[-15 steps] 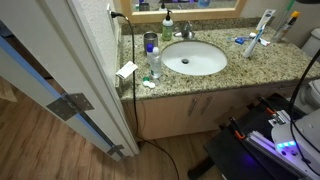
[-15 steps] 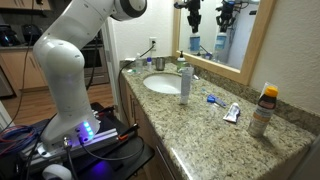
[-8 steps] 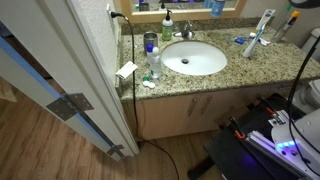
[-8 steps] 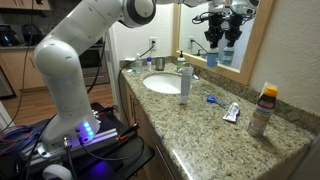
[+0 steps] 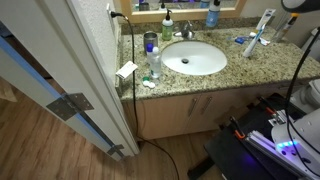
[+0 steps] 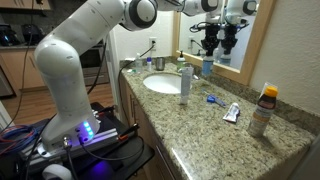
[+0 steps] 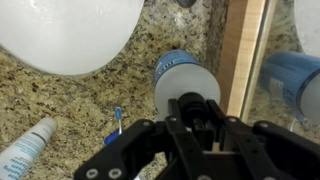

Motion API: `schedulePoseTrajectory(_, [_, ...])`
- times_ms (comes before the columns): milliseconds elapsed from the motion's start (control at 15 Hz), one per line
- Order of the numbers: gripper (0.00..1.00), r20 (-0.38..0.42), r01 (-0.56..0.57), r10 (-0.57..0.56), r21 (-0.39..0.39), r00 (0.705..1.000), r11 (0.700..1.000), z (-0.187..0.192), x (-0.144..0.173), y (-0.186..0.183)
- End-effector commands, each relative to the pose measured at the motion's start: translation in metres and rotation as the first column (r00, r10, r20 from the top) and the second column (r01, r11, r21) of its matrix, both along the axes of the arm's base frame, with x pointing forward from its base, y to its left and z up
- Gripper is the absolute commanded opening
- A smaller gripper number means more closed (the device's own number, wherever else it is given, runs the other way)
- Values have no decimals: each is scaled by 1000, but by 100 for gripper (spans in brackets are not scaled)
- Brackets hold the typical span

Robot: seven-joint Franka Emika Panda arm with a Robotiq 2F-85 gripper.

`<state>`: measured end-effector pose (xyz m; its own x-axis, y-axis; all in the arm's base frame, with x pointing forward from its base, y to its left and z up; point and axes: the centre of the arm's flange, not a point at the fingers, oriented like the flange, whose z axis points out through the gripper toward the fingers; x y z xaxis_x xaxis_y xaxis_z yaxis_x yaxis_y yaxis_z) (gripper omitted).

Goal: Move the white and blue pump bottle to the right

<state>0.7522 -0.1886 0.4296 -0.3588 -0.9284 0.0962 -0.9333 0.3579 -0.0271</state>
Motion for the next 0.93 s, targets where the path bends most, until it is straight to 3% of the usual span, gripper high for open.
schedulePoseTrajectory(0, [8, 38, -7, 6, 12, 999, 1000, -32, -16, 20])
schedulePoseTrajectory(200, [8, 86, 24, -24, -6, 996, 1000, -50, -13, 20])
schedulePoseTrajectory(533, [8, 53, 76, -76, -5, 996, 997, -74, -18, 16])
schedulePoseTrajectory(733, [8, 51, 96, -95, -7, 994, 995, -68, -17, 16])
schedulePoseTrajectory(800, [56, 43, 102, -101, -4, 994, 995, -64, -17, 15])
schedulePoseTrajectory(867, [57, 42, 98, -97, -2, 994, 995, -57, -16, 16])
